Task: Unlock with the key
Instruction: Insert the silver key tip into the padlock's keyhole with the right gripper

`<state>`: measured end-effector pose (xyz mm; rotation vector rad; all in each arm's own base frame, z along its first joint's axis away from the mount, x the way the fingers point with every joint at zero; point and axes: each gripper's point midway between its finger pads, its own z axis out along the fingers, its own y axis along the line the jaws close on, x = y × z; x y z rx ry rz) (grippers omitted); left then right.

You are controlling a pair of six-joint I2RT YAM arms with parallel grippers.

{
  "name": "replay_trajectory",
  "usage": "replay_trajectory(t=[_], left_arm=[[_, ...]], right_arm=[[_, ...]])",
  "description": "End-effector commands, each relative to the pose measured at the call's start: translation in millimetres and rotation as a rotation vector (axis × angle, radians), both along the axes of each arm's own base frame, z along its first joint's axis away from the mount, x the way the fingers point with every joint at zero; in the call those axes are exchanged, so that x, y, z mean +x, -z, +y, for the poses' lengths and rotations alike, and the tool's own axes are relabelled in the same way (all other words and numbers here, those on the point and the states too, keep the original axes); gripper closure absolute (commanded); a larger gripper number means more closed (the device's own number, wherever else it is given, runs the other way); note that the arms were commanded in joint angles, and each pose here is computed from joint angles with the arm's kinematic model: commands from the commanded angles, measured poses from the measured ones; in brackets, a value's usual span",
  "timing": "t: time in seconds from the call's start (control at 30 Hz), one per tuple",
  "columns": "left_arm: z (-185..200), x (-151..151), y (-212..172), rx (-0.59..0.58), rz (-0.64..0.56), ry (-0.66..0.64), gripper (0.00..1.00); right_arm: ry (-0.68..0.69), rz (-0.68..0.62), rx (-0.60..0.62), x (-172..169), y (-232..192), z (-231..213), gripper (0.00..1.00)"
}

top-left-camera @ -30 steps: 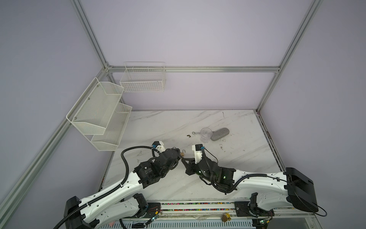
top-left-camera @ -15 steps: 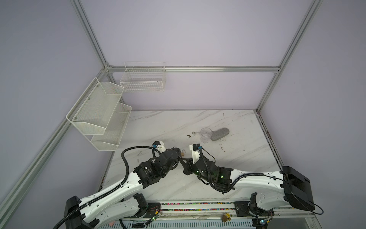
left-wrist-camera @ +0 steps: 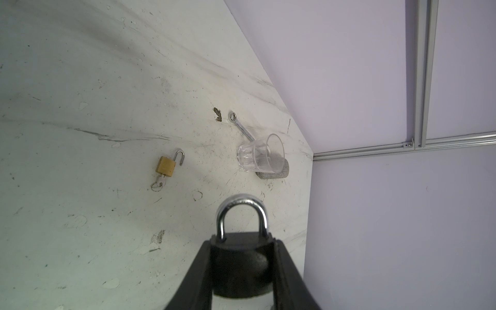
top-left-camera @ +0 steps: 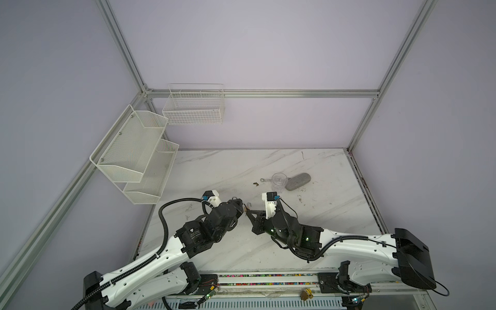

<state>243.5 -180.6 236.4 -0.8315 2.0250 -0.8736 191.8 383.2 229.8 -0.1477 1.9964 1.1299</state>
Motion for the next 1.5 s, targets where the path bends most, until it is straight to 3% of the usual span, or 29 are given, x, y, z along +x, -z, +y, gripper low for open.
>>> replay_trajectory(t=[0.0, 1.03, 1.47], left_arm=[[-1.3, 5.1, -19.4, -0.045, -0.051, -0.021, 1.0], [-11.2, 5.6, -20.3, -0.06, -0.048, 0.013, 1.0], [-11.2, 1.1, -13.4, -0.058, -0.03, 0.032, 1.0]], right_arm=[[-0.018, -0.009, -0.016, -1.3, 2.4, 4.0, 1.0], [-0.026, -0.027, -0.051, 3.0, 2.9, 16.2, 1.0], [0.016, -0.131, -0.126, 9.9, -24.7, -3.3, 1.0]])
